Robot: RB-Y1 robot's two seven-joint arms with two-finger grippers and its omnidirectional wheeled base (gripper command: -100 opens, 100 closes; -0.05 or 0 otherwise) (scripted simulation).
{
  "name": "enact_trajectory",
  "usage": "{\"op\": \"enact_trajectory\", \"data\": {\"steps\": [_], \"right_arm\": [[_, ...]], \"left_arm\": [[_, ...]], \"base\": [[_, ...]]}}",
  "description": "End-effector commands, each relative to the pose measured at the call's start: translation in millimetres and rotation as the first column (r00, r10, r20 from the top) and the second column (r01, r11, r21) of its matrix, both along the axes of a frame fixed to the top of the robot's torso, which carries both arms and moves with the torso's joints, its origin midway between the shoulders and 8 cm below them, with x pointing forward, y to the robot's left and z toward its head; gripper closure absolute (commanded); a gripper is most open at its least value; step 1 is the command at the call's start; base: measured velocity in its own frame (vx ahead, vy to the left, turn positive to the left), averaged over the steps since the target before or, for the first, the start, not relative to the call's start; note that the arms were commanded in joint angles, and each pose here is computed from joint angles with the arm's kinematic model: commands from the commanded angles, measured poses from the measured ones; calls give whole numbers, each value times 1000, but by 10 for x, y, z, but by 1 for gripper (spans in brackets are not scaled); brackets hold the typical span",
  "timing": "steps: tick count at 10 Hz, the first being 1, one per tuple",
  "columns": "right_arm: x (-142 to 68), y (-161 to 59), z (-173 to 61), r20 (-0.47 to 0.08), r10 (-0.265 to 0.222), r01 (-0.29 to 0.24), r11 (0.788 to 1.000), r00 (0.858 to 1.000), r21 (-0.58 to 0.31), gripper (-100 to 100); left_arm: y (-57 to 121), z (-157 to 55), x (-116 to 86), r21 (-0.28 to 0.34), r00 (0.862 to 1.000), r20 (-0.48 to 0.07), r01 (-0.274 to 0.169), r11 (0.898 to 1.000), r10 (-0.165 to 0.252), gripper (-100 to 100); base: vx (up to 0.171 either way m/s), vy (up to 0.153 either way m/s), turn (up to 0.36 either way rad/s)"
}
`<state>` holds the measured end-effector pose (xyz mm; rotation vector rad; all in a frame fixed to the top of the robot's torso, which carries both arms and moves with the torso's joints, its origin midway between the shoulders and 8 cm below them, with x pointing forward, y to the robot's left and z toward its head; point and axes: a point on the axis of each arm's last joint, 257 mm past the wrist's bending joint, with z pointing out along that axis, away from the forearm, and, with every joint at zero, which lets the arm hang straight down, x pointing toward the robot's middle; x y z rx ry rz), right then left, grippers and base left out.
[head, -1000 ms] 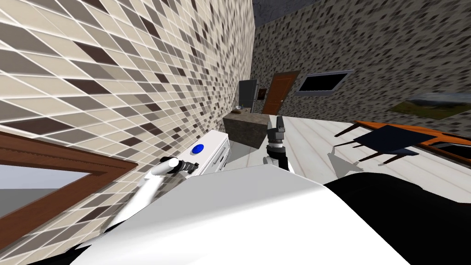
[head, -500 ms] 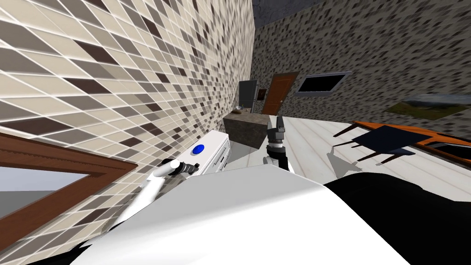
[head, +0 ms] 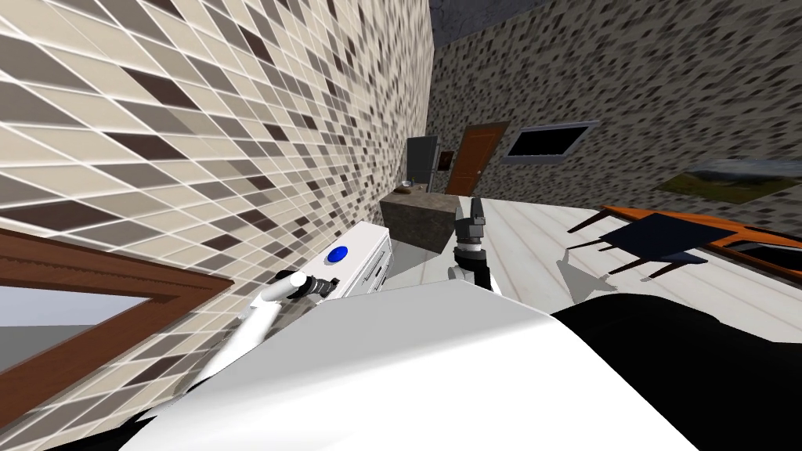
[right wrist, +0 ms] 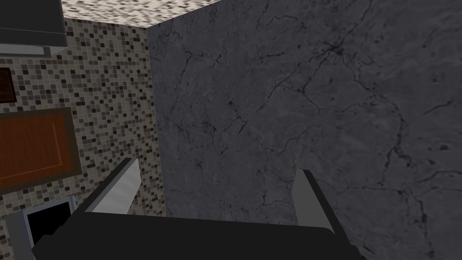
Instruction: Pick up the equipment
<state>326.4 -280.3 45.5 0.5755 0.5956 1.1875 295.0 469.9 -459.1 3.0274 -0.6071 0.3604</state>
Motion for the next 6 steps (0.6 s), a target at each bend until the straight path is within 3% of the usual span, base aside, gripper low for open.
{"op": "enact_trajectory", "data": {"steps": [1,2,3,5,6], "right_arm": [[0,0,0,0,0,0,1000,1000,0,0],[0,0,0,0,0,0,1000,1000,0,0],[0,0,0,0,0,0,1000,1000,0,0],[0,0,0,0,0,0,1000,1000,0,0],[0,0,0,0,0,0,1000,1000,0,0]], "left_arm": [[0,0,0,0,1000,0,0,1000,0,100],[0,0,-1,0,1000,0,0,1000,0,0],[12,93,28,1,1000,1,0,1000,0,100],[7,115,36,2,1000,2,2,1000,-2,100],[5,123,36,1,1000,1,1,1000,-1,0]], "base": [[0,0,0],[0,0,0],[-15,-6,14],[-21,-7,7],[0,0,0]]}}
